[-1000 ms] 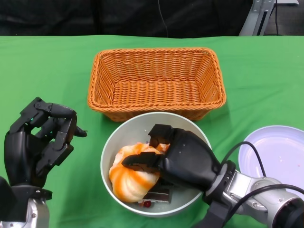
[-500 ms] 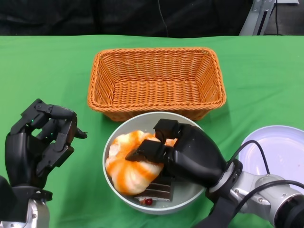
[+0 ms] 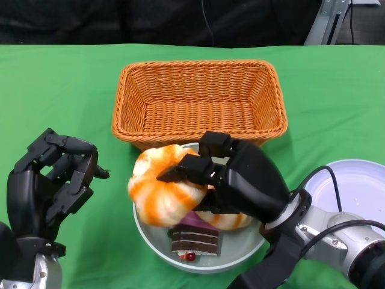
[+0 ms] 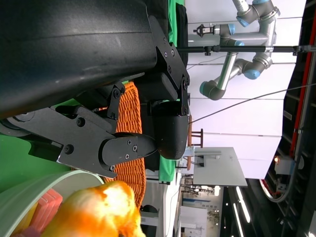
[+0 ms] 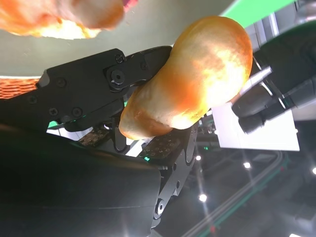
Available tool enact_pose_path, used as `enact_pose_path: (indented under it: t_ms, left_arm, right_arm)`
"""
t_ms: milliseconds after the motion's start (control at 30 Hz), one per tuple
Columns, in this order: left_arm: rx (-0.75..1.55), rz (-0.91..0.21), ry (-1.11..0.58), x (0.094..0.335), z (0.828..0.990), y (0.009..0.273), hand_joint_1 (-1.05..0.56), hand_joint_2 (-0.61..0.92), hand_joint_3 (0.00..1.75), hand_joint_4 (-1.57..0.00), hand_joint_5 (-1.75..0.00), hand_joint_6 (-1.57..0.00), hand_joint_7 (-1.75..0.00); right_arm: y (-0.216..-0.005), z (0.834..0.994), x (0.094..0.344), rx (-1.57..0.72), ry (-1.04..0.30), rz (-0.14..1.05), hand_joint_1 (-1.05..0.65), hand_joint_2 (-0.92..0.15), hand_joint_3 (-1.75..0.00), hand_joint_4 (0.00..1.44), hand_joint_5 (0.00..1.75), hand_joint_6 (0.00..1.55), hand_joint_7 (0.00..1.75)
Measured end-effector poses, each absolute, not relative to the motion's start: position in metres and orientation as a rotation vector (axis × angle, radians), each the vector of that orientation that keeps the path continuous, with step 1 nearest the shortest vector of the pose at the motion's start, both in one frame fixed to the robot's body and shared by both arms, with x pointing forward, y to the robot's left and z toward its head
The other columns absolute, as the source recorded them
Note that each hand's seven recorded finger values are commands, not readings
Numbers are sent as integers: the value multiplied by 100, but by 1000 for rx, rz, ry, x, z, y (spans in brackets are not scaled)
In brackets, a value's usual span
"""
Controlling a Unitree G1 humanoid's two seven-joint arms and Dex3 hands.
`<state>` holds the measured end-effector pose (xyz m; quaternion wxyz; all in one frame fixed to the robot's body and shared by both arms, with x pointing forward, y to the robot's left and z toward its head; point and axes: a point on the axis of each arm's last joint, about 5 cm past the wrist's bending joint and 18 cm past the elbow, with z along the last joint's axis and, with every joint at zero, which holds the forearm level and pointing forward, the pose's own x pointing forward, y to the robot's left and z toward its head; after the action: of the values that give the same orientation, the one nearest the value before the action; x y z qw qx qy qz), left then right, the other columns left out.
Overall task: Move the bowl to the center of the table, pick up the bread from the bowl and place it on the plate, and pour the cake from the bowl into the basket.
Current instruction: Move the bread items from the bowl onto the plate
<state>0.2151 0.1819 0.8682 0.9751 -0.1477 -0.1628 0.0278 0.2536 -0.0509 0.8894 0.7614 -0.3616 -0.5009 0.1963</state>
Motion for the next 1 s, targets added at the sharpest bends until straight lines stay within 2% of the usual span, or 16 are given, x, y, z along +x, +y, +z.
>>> enact_pose_path:
  t_ms: [133, 400, 500, 800, 1000]
  left_arm:
    - [-292, 59, -328, 215, 869, 183, -11, 80, 57, -75, -157, -78, -126]
    - [-288, 61, -321, 218, 868, 184, -14, 78, 58, -73, -157, -78, -125]
    - [-286, 61, -320, 218, 868, 184, -12, 79, 58, -73, -158, -78, -126]
    - [-274, 61, -319, 218, 868, 188, -14, 79, 55, -73, -157, -77, -125]
    - [-270, 62, -310, 218, 867, 188, -13, 82, 53, -74, -159, -78, -126]
  right_arm:
    - [-54, 896, 254, -759, -1103, 399, -26, -92, -14, 72, 125, 76, 90]
    - [-67, 897, 251, -729, -1081, 339, -24, -91, -12, 77, 122, 78, 90]
    - [-72, 899, 250, -724, -1089, 315, -23, -91, -10, 78, 122, 81, 85]
    - [-100, 904, 247, -733, -1060, 203, -23, -89, -6, 82, 114, 89, 77]
    - [-119, 904, 245, -767, -1039, 133, -23, -91, -6, 81, 117, 89, 78]
